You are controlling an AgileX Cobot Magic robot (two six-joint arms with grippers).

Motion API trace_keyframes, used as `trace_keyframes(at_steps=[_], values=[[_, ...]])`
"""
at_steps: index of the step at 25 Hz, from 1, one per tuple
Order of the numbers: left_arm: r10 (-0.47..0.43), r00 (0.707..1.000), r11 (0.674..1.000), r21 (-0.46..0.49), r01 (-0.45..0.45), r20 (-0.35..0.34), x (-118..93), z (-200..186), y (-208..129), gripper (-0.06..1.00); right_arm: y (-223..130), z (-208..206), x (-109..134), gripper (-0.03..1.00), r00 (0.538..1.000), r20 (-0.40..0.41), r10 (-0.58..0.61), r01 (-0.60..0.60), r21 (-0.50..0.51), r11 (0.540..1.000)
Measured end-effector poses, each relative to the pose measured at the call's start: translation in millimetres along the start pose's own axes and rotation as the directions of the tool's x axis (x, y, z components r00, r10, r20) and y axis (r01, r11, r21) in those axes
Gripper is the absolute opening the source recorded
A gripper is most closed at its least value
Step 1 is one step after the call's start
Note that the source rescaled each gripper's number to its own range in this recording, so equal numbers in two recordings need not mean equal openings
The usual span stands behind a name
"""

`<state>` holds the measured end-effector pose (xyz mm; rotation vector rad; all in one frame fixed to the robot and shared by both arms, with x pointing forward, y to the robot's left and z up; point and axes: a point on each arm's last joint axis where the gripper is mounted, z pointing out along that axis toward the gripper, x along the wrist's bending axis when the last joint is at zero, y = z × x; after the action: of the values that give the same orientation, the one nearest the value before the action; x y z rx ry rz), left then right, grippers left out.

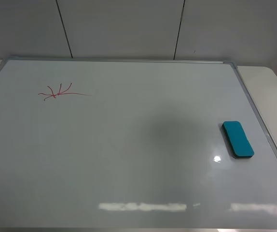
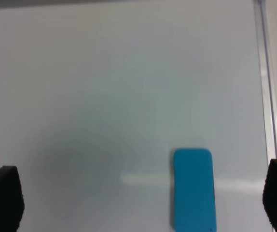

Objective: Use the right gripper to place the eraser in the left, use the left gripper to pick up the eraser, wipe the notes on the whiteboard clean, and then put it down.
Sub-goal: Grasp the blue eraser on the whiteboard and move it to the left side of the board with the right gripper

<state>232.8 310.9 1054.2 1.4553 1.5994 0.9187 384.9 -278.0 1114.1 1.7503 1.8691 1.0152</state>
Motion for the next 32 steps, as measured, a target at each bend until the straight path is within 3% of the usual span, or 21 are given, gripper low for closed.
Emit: trace_keyframes(at_steps=[6, 8, 10, 14, 16, 23, 32], values=[[0.000, 1.000, 1.000, 0.000, 0.000, 0.000, 0, 0, 0, 1.00, 4, 44, -11, 0.93, 0.998, 0.007, 0.063, -0.063, 0.172, 0.983], [0.000, 1.000, 1.000, 0.000, 0.000, 0.000, 0, 0, 0, 1.00, 4, 58, -15, 0.85, 0.994, 0.027, 0.105, -0.108, 0.215, 0.971], [0.000, 1.000, 1.000, 0.000, 0.000, 0.000, 0, 0, 0, 1.00, 4, 70, -19, 0.70, 0.988, 0.050, 0.147, -0.155, 0.246, 0.957], [0.000, 1.000, 1.000, 0.000, 0.000, 0.000, 0, 0, 0, 1.00, 1, 96, -19, 0.19, 0.982, 0.101, 0.157, -0.181, 0.307, 0.934], [0.000, 1.000, 1.000, 0.000, 0.000, 0.000, 0, 0, 0, 1.00, -3, 110, -18, 0.07, 0.981, 0.127, 0.150, -0.186, 0.358, 0.915], [0.000, 1.000, 1.000, 0.000, 0.000, 0.001, 0, 0, 0, 1.00, -22, 158, -15, 0.00, 0.972, 0.221, 0.081, -0.185, 0.506, 0.842], [0.000, 1.000, 1.000, 0.000, 0.000, 0.001, 0, 0, 0, 1.00, -40, 196, -20, 0.00, 0.952, 0.307, -0.002, -0.181, 0.566, 0.804]])
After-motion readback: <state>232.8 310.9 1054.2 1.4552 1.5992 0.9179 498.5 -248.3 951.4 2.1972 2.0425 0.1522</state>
